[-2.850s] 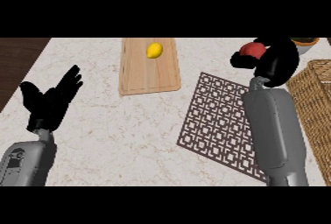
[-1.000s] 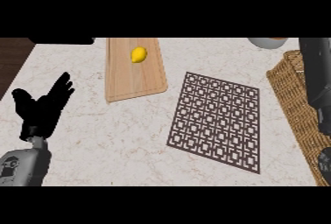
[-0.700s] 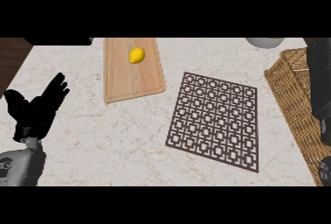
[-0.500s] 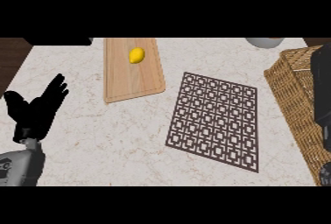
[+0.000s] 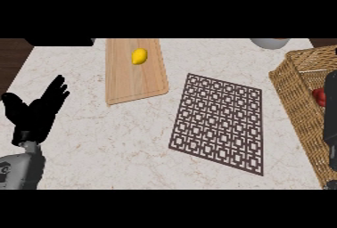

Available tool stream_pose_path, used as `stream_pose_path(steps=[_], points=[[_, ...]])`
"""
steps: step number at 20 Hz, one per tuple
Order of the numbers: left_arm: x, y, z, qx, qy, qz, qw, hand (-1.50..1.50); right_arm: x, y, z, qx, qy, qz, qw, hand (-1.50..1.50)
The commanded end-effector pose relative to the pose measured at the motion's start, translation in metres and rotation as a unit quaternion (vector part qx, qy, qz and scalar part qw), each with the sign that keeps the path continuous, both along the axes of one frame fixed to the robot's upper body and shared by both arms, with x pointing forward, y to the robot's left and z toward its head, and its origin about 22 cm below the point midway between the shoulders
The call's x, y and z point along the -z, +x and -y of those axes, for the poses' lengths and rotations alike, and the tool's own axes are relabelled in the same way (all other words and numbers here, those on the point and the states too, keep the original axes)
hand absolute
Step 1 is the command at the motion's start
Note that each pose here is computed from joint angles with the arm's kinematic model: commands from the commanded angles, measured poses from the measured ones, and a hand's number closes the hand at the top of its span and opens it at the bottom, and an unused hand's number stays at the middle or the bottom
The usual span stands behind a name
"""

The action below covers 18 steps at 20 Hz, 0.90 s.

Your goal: Pick the bell pepper from the placemat and place it in the basket

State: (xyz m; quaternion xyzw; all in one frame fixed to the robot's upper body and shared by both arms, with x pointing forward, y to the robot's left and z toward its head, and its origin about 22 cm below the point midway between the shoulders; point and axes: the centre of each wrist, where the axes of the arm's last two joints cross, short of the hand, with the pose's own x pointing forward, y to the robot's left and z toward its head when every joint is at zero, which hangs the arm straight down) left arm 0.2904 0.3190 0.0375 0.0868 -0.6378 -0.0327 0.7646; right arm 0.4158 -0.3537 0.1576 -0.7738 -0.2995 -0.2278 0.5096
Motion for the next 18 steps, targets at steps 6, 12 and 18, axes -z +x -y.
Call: stream_pose_path(steps=[6,12,18], points=[[0.0,0.003,-0.002,-0.005,0.002,-0.009,0.9999,0.0,-0.01,-0.015,0.006,0.009,-0.004,0.114,0.993,-1.5],[0.003,-0.001,-0.001,-0.013,0.001,-0.007,0.9999,0.0,-0.04,-0.042,0.015,0.072,-0.022,0.26,0.963,-1.5],[-0.002,-0.014,-0.013,-0.024,0.005,-0.012,0.9996,0.0,-0.004,-0.104,-0.018,0.076,0.008,0.284,0.956,-1.5]])
